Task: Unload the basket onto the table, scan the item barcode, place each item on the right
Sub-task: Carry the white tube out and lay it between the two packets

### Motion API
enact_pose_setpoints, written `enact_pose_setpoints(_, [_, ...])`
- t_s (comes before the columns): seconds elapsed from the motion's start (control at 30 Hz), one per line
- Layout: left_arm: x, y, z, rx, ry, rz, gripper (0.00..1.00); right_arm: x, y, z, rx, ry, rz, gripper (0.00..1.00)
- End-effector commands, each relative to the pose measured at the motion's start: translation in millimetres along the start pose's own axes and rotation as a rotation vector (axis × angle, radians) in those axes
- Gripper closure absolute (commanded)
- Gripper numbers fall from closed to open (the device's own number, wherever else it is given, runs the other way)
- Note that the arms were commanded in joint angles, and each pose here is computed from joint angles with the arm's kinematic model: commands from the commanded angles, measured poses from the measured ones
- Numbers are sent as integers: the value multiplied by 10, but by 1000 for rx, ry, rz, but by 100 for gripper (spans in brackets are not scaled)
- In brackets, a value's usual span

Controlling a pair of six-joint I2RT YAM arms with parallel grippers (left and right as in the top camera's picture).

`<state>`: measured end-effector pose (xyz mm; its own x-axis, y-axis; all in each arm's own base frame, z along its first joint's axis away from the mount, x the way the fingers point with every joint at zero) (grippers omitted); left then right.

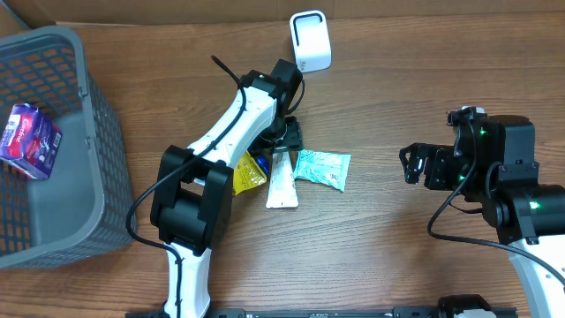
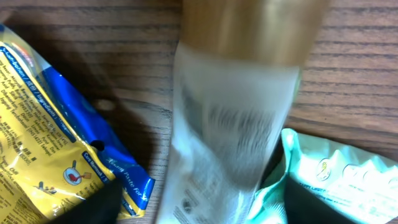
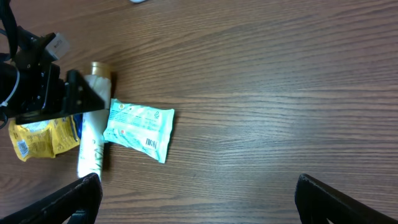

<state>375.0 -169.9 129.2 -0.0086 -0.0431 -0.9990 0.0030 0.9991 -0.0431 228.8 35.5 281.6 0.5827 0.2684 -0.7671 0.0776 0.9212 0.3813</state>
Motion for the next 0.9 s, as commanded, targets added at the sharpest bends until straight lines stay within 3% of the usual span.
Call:
enact_pose_setpoints(0.0, [-43, 21, 22, -12, -19, 13, 1, -41, 42, 42, -10, -18, 15, 0])
enact_pose_setpoints(0.2, [-606, -19, 162, 10, -103, -73, 0, -41, 41, 39, -10, -17, 15, 0])
enact_pose_setpoints(0.47, [-2319, 446, 76, 86, -466, -92, 0, -41, 41, 40, -10, -17, 15, 0])
enact_pose_setpoints(0.6, [-2926, 1003, -176, 62, -613, -19, 0, -41, 42, 41, -10, -18, 15, 0])
enact_pose_setpoints(0.73, [-3210, 1799, -449, -159, -668, 145, 0, -41, 42, 41, -10, -18, 16, 0])
enact_pose_setpoints(0.87, [-3243, 2655, -638, -332, -629, 322, 0, -41, 42, 40, -10, -17, 16, 0])
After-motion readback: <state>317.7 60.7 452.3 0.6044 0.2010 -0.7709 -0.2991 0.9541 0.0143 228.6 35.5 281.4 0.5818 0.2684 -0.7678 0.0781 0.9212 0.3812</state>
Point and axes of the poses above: each gripper's point midway between its finger pads, its own x axis out along the fingers, its own y axis along the line the jaws close on, z = x × y, the point moved 9 cm from there along -x, back along the fingers, and after that the axes turned 9 degrees about x, right-handed, at the moved point
